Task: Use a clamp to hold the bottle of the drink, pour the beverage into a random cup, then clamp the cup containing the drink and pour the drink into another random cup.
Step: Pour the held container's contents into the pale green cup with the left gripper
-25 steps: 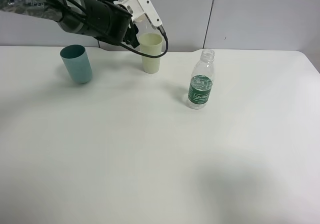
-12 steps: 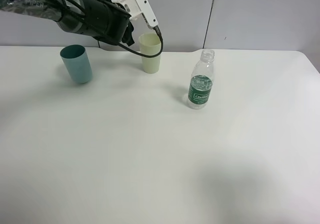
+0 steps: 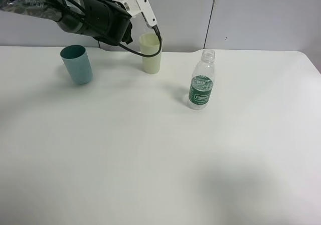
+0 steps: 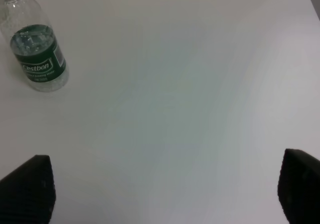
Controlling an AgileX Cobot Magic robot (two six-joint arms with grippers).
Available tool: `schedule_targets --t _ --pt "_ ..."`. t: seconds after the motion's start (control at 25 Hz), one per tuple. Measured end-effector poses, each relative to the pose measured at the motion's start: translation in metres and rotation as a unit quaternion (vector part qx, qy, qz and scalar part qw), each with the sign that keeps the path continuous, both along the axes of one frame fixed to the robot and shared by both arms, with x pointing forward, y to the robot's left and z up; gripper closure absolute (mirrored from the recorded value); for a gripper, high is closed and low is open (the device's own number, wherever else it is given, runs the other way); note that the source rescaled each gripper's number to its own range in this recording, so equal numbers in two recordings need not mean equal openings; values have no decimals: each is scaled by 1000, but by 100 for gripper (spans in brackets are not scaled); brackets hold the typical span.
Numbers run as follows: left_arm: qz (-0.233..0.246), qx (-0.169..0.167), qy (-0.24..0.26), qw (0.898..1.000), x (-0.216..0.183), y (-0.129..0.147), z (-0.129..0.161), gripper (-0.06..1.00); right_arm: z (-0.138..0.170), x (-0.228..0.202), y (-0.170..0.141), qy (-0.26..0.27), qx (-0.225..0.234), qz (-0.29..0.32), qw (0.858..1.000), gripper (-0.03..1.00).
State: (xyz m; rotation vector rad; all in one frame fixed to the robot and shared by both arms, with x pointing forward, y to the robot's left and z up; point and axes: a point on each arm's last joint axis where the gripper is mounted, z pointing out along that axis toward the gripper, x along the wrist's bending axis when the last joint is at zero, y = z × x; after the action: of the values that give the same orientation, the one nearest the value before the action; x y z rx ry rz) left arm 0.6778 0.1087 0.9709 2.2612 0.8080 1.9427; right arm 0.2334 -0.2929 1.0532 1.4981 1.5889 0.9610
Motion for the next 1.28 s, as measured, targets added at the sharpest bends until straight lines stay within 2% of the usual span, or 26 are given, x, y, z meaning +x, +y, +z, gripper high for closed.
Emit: schedule_targets --t 0.44,1.04,1.28 --pt "1 24 -9 1000 0 1 3 94 0 0 0 0 0 0 1000 19" --pt "-14 88 -2 996 1 1 5 94 0 0 0 0 0 0 1000 19" --pt "-17 95 -2 995 1 0 5 94 0 0 0 0 0 0 1000 19"
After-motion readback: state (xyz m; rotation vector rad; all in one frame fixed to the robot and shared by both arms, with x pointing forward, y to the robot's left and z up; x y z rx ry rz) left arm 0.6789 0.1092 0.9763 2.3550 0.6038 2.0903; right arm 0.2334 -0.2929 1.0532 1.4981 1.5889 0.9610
